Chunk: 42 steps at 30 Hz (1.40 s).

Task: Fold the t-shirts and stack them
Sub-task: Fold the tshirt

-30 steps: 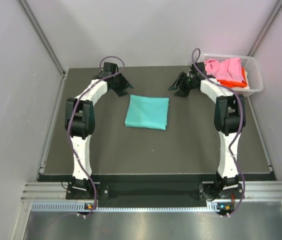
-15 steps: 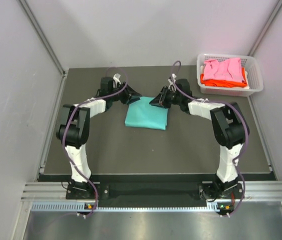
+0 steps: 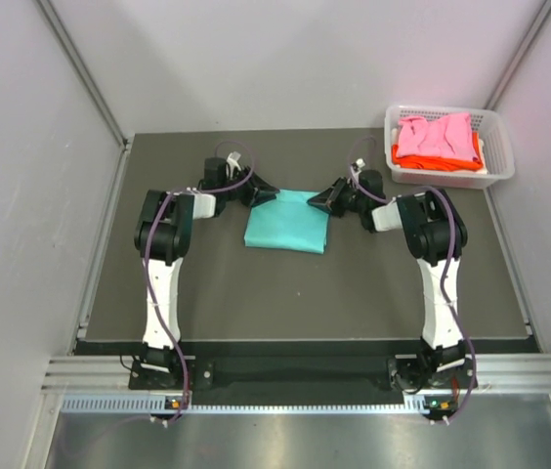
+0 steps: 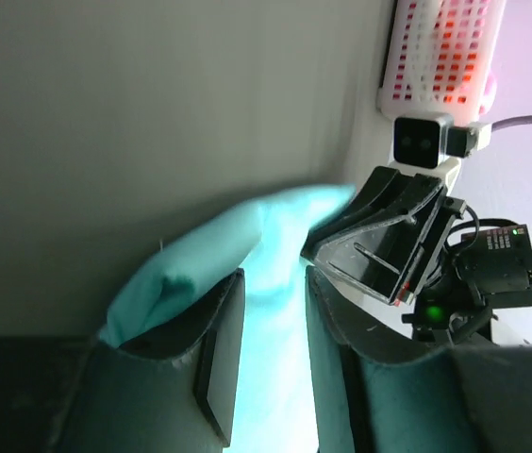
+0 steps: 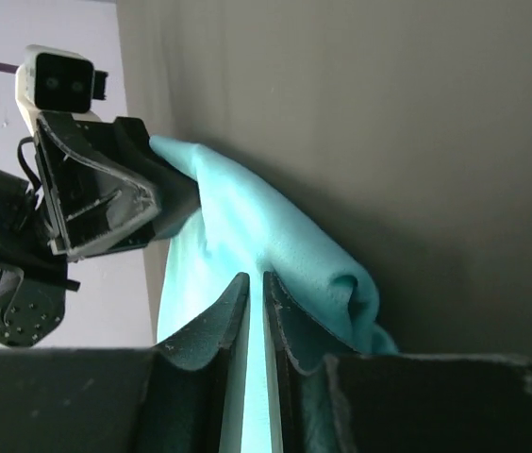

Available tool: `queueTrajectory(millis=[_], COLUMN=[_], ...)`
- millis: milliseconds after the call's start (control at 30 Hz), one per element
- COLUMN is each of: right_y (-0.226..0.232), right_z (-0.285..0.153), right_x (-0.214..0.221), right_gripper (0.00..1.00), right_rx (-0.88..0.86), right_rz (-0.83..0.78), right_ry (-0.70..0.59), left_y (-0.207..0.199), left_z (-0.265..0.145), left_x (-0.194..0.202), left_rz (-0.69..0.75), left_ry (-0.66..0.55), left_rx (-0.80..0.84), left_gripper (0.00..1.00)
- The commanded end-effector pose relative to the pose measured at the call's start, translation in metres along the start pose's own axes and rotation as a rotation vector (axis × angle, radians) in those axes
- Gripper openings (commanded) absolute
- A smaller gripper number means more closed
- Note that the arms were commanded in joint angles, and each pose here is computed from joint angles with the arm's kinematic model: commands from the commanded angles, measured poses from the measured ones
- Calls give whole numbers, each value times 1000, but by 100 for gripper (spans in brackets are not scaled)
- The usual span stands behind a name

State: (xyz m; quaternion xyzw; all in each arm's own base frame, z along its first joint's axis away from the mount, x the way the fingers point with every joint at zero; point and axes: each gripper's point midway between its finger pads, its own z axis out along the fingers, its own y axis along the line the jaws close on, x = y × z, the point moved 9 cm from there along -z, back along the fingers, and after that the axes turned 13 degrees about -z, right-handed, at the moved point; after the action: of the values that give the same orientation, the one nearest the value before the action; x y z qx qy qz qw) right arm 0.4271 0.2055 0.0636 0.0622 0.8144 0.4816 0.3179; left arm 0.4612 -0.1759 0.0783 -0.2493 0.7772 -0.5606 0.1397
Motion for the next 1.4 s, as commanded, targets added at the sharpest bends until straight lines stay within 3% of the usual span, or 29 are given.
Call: queueTrajectory(millis=[0,100,233,367,400,467,500,567,600,733,933,1133,1367], right_y=[-12,-27,-17,40,48,78,82,98,91,108,70,23,16], right_z=[-6,-10,-11,-35,-42,-63,-67,-74,-76,-66,-43,-66,-120], right_x=[-38,-46,-69,-91,-90,-88,-74,-60,-33,16,82,86,60], right_gripper=[12,12,13,13,14,16,18,20,20,15,9,9,9], right_rx=[-14,70,143,176,201,181,159,73,31,-189,-256,-214,-127], right_rz=[-95,-107,-216,-352,-398,-429,-404,-369,-270,-236,-102,-46,-125], right_ry=[-94,-56,18,26,39,40,73,79,135,99,266,243,193], left_y=[-12,-8,-38,-71,-93,-92,-111,-101,-100,-56,-8,35,6], left_z=[-3,-4,-12,-39,-51,-60,-69,-74,-74,-69,-60,-71,-106], left_x=[-24,-26,-33,-17,-7,12,22,48,52,84,91,81,86], left_rz=[158,188,286,327,356,330,333,257,272,180,125,139,251], left_ry=[-35,-11,-22,-27,-41,-14,-23,9,3,51,71,53,31], left_rx=[-5,-92,-120,-157,-123,-108,-38,-8,32,9,-22,-153,-190], left_gripper=[38,40,40,40,40,40,40,39,38,36,36,36,37])
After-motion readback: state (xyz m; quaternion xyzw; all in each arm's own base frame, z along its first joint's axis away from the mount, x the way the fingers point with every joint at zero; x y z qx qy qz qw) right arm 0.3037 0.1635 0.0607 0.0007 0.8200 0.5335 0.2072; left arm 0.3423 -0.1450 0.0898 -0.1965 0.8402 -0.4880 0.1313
